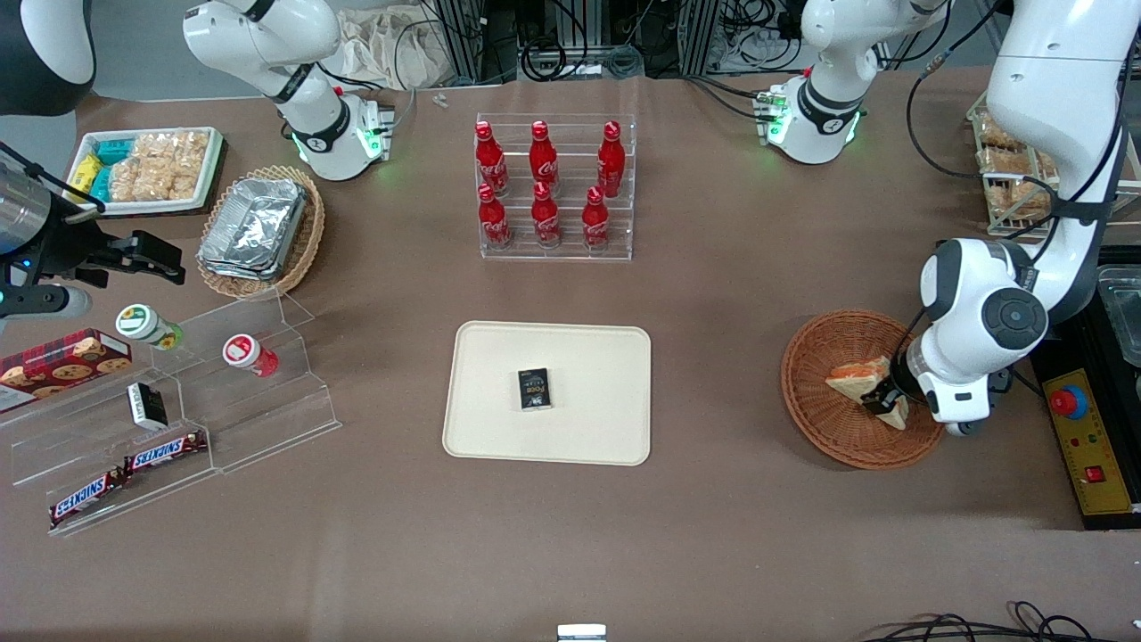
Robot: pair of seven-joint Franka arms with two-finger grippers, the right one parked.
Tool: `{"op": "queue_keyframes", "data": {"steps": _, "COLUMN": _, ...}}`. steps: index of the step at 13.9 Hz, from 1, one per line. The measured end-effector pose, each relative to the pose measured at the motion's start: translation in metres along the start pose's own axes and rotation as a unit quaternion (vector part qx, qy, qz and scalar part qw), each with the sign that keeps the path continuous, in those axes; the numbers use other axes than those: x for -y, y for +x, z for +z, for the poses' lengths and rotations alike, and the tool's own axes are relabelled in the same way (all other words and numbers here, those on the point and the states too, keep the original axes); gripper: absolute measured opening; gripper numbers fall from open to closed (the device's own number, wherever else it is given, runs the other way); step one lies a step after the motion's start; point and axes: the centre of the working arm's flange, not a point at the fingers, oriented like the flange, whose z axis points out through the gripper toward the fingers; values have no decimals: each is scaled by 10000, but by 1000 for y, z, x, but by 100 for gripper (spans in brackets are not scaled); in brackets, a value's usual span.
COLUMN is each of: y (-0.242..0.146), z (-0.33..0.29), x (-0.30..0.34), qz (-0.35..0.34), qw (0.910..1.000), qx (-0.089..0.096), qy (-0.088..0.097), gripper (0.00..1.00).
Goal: Place sandwich from basket to tray
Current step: 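Close the left gripper on the wrapped sandwich and lift it, then carry the sandwich with the left gripper over the cream tray and lower it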
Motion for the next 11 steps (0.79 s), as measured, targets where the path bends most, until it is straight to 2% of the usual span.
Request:
{"op": "queue_keyframes", "data": {"steps": 2, "y": 0, "z": 3, "x": -1, "qz": -19, "qw": 10000, "qx": 8, "qy": -14, "gripper": 44}}
{"op": "queue_keyframes", "data": {"steps": 6, "y": -2, "z": -2, "x": -6, "qz": 29, "qw": 10000, "qx": -17, "qy": -52, "gripper": 20}}
{"op": "queue_keyframes", "data": {"steps": 7, "y": -1, "z": -9, "x": -9, "qz": 42, "qw": 10000, "qx": -38, "qy": -55, "gripper": 19}}
{"op": "queue_keyframes", "data": {"steps": 8, "y": 0, "z": -21, "x": -13, "qz": 104, "qw": 9999, "qx": -28, "qy": 27, "gripper": 19}}
{"op": "queue_keyframes", "data": {"steps": 11, "y": -11, "z": -99, "x": -33, "qz": 814, "qw": 9952, "qx": 115, "qy": 527, "gripper": 19}}
